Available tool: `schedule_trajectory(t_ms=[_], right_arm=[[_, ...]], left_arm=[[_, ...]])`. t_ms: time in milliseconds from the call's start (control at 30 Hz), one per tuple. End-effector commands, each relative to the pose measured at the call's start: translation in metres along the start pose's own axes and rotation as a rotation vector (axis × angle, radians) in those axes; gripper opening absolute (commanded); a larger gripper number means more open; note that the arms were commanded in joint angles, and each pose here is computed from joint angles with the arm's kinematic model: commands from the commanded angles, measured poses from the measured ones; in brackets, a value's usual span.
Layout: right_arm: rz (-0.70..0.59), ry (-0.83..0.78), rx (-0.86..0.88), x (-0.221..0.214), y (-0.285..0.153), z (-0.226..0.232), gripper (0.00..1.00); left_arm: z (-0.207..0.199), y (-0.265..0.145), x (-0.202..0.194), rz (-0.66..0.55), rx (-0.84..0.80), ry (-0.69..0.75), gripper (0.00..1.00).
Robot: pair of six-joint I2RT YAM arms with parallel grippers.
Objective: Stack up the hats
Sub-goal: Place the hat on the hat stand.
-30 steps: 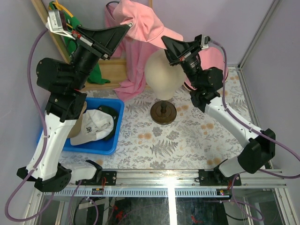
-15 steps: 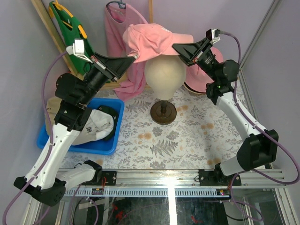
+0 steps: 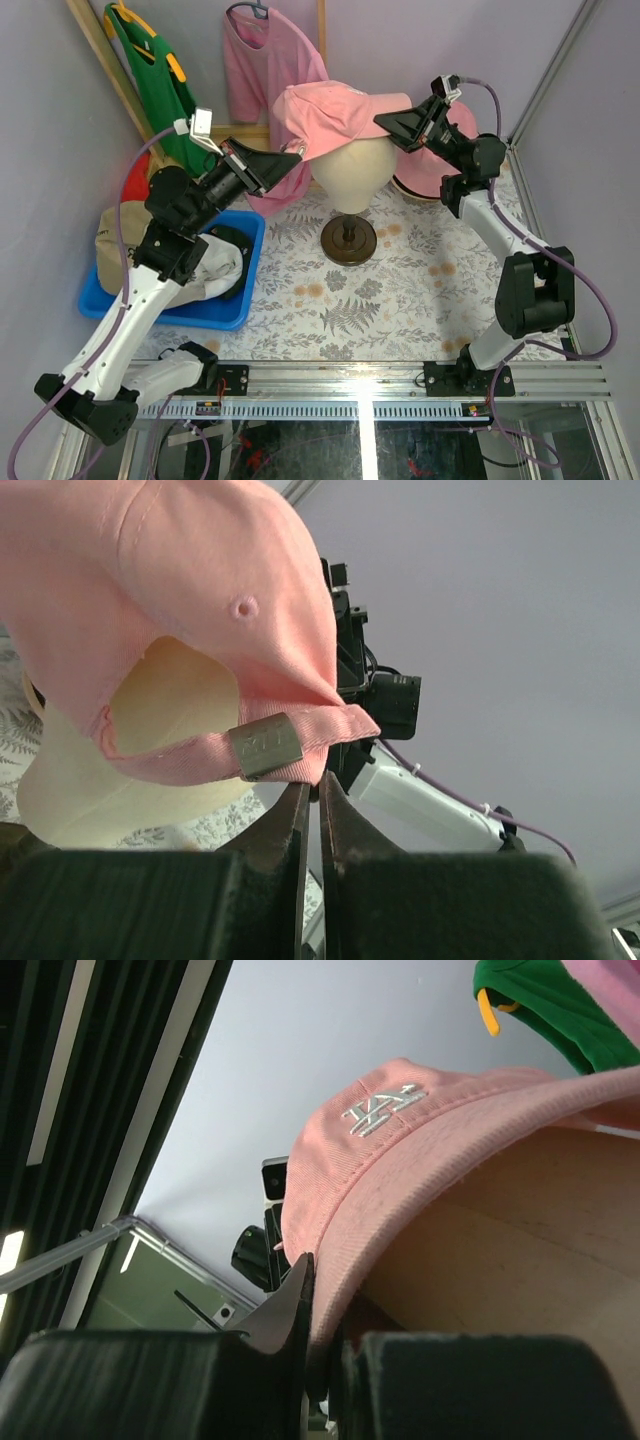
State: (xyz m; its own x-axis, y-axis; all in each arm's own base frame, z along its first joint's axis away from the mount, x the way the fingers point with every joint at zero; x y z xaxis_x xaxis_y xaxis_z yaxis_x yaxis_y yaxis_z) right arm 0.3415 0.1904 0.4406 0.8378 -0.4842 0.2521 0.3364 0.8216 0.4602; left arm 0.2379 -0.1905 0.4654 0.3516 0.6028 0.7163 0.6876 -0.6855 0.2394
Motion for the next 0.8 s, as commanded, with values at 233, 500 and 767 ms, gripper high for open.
schedule_trajectory(t_ms=[233, 500, 767], right_arm=[[-0.156, -0.077, 0.097, 0.045, -0.047, 0.014, 0.00], [-0.150, -0.039, 0.097, 0.053, -0.057, -0.011, 0.00], [-0.108, -0.033, 0.126, 0.046, -0.061, -0.013, 0.00]], left_arm=[[-0.029, -0.021, -0.013, 0.026, -0.147, 0.044, 0.00], [-0.023, -0.010, -0.044, 0.107, -0.140, 0.022, 0.00], [-0.001, -0.013, -0.043, 0.026, 0.005, 0.022, 0.00]])
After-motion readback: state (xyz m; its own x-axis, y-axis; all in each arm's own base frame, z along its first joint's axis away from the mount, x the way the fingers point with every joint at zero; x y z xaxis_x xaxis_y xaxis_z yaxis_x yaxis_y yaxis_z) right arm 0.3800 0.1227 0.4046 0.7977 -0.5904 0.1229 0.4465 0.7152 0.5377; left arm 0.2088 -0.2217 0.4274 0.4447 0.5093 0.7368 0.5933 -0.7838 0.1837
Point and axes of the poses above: each gripper's point midway between its finger pads, its own y axis out along the fingers, its own z axis along the line the jaws close on, x = y × z, the point moved 5 cm from there along -y, back along the fingers, and after that the axes turned 6 degrees about y, right-handed, at the moved point
